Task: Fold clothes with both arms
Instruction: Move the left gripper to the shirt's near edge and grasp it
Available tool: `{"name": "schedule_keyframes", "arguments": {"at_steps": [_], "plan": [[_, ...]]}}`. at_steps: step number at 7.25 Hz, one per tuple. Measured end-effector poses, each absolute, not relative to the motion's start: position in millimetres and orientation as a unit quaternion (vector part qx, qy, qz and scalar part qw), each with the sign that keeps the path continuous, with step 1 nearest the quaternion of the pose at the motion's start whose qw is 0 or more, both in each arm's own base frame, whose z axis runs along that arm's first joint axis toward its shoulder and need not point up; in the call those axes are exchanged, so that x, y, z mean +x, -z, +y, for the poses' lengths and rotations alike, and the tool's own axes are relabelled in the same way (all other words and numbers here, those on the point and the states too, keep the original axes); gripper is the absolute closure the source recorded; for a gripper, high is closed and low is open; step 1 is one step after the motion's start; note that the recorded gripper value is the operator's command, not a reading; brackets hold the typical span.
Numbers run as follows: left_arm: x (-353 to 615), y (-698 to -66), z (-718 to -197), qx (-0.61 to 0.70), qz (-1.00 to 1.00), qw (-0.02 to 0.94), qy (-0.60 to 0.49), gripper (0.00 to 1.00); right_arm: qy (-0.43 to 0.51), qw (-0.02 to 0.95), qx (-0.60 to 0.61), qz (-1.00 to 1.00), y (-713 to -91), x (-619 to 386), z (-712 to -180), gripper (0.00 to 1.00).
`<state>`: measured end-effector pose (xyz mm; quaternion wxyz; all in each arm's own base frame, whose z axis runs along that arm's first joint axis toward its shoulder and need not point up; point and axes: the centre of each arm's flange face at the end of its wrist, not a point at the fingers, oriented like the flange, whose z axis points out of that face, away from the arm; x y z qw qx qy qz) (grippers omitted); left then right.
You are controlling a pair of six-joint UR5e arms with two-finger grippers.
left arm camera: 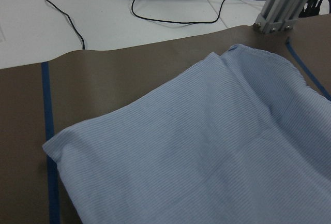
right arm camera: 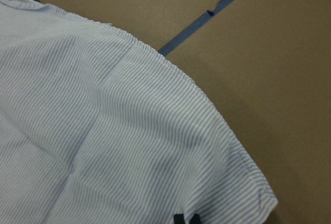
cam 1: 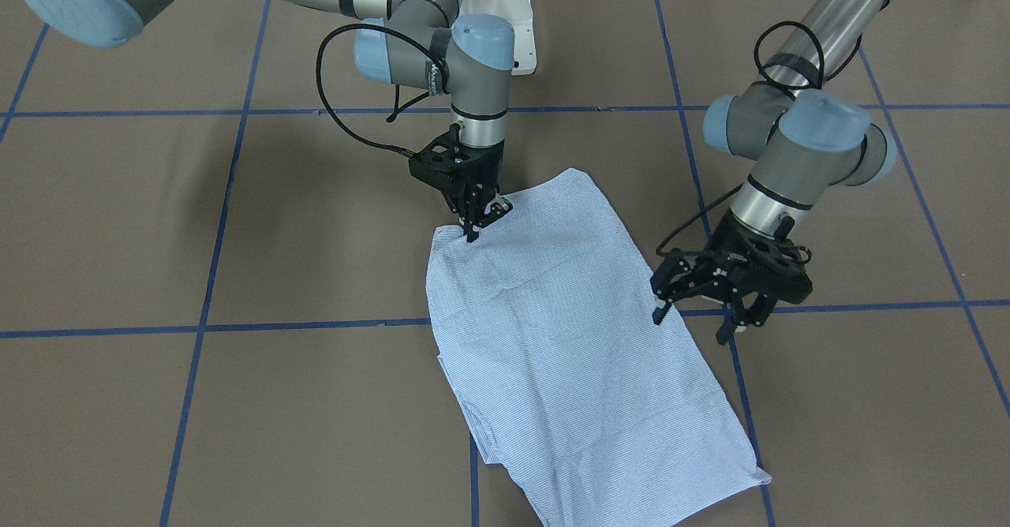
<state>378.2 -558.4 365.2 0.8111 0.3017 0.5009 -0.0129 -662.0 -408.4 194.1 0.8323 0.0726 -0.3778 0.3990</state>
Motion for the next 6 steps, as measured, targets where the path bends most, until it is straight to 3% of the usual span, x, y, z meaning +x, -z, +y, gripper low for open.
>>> {"name": "schedule_keyframes", "arguments": {"at_steps": [3,6], "plan": [[387,-374,-412,0.232,0.551,0.800,0.049,0.00,-0.400,0.832,0.072,-0.377,-198,-661,-408,1.00],[429,-381,-347,0.147,0.571,0.794,0.146,0.24,-0.403,0.830,0.072,-0.378,-197,-660,-408,1.00]]}}
